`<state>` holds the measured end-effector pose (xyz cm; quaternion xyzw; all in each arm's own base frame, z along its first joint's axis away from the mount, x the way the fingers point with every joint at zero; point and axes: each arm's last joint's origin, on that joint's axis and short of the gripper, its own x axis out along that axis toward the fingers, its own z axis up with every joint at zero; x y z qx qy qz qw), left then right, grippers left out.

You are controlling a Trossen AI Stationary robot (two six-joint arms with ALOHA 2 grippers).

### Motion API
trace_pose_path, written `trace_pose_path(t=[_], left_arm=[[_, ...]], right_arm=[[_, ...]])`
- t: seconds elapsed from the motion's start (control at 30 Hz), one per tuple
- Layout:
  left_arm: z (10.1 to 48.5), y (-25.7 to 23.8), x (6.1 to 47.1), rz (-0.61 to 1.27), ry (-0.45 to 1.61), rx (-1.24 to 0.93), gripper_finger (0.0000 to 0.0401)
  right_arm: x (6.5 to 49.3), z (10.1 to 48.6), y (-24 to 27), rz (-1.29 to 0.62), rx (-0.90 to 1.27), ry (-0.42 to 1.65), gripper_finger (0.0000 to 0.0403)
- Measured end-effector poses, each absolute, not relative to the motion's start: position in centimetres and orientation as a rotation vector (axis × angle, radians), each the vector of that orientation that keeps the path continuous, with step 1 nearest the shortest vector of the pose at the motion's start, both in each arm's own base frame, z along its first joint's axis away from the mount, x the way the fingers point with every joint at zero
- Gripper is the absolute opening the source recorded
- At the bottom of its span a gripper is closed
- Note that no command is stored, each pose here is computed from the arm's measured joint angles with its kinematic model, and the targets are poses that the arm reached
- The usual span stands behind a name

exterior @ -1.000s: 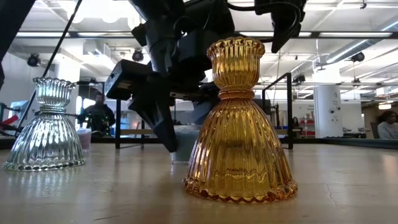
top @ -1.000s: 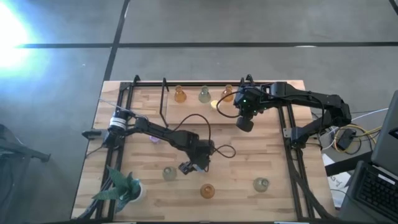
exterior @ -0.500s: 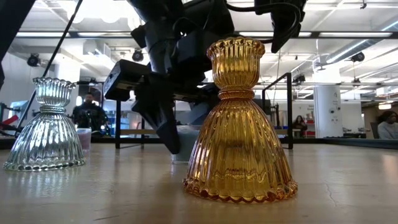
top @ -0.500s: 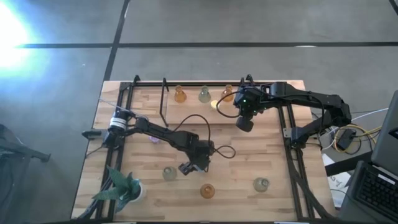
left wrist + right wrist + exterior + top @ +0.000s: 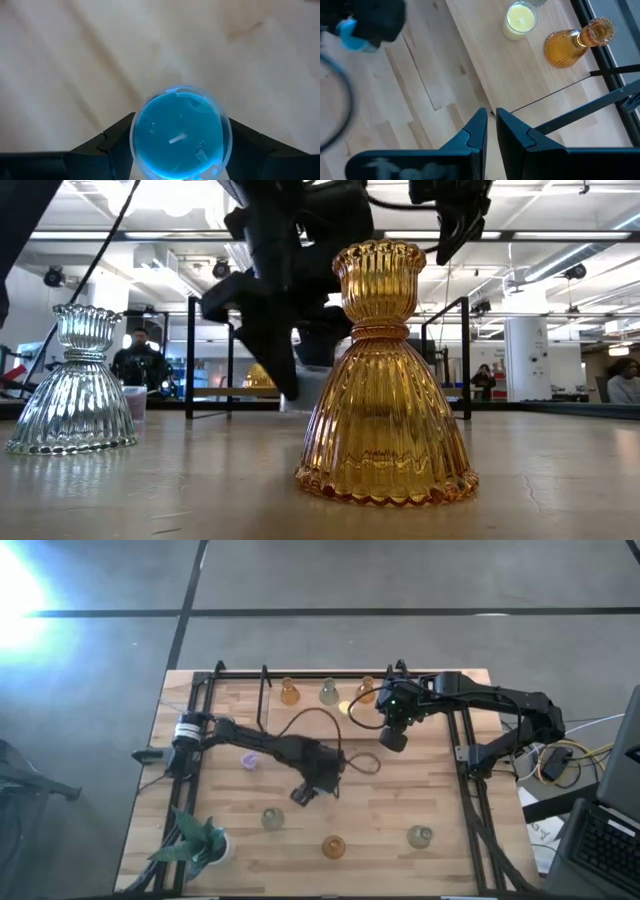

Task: Pick & Place candle stick holders
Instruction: Put the blue candle on the shelf

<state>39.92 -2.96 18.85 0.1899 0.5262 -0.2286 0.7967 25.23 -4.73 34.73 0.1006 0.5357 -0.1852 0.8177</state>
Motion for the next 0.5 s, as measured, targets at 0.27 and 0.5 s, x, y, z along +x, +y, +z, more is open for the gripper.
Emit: trace_pose_path(t=[0.27, 0.5], left_arm=[[21.8, 3.3, 40.6, -0.32, 1.103, 0.19, 0.0238], [23.6, 9.4, 40.4, -0.099, 1.061, -0.011, 0.0239]], right_arm=[[25.2, 34.7, -4.7, -0.4, 0.223, 1.14, 0.0034], [25.2, 34.7, -4.7, -0.4, 0.223, 1.139, 0.0034]])
